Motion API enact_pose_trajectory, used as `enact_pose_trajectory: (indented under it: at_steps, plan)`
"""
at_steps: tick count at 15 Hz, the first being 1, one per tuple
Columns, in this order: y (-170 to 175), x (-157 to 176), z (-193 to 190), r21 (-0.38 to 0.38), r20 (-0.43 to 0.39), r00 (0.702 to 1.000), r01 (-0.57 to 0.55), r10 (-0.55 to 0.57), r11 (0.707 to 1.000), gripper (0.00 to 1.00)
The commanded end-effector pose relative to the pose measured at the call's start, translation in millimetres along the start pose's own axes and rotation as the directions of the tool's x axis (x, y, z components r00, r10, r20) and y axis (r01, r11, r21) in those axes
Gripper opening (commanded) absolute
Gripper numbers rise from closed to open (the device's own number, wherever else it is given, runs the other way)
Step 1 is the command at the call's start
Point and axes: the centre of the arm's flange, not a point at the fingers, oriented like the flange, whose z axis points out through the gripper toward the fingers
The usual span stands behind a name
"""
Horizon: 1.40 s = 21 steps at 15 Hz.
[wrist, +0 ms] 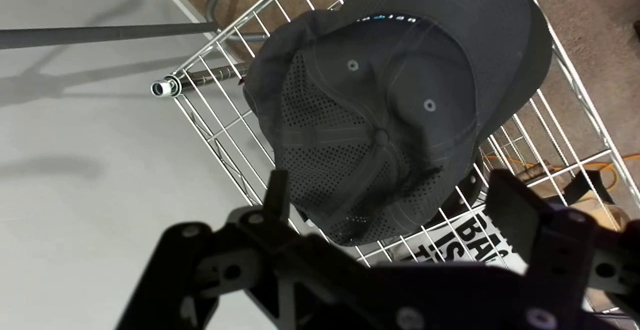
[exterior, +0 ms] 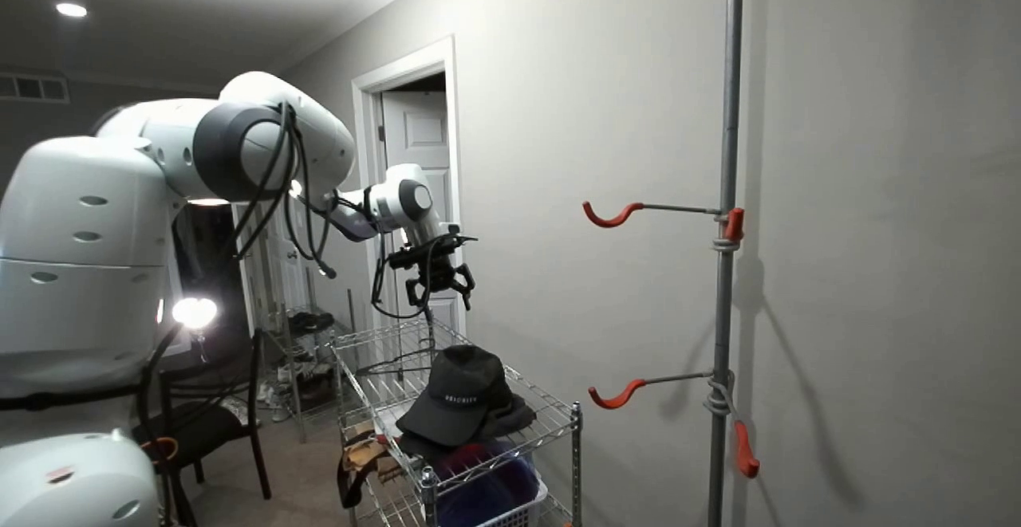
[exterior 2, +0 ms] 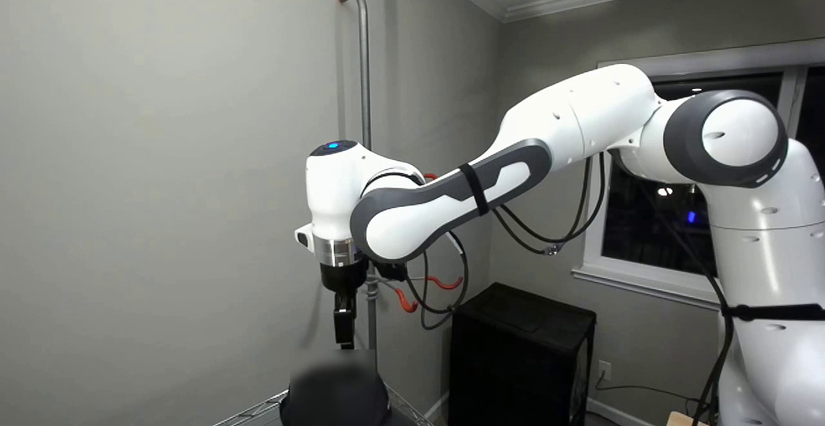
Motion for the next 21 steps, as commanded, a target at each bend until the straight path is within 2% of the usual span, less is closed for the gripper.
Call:
enact_pose_trajectory:
  at_steps: [1, 4, 7, 8, 13, 14, 16, 21]
  plan:
    - [-3, -1, 4, 0.01, -0.027, 0.999, 0.02, -0.02, 1.0, 1.0]
    - [-13, 8, 31, 0.031, -0.133, 0.991, 0.01, -0.006, 0.999, 1.0]
    - [-23, 14, 62, 0.059, -0.264, 0.964, 0.018, -0.002, 0.998, 1.0]
    - [-26, 15, 72, 0.073, -0.282, 0.959, 0.017, 0.004, 0.997, 1.0]
    - [-45, 15, 112, 0.133, -0.265, 0.964, 0.041, -0.004, 0.99, 1.0]
    - [-49, 15, 116, 0.135, -0.261, 0.965, 0.06, -0.023, 0.989, 0.75]
    - [-53, 17, 119, 0.137, -0.252, 0.967, 0.076, -0.039, 0.988, 0.67]
    - [-55, 15, 116, 0.128, -0.253, 0.967, 0.072, -0.038, 0.989, 0.34]
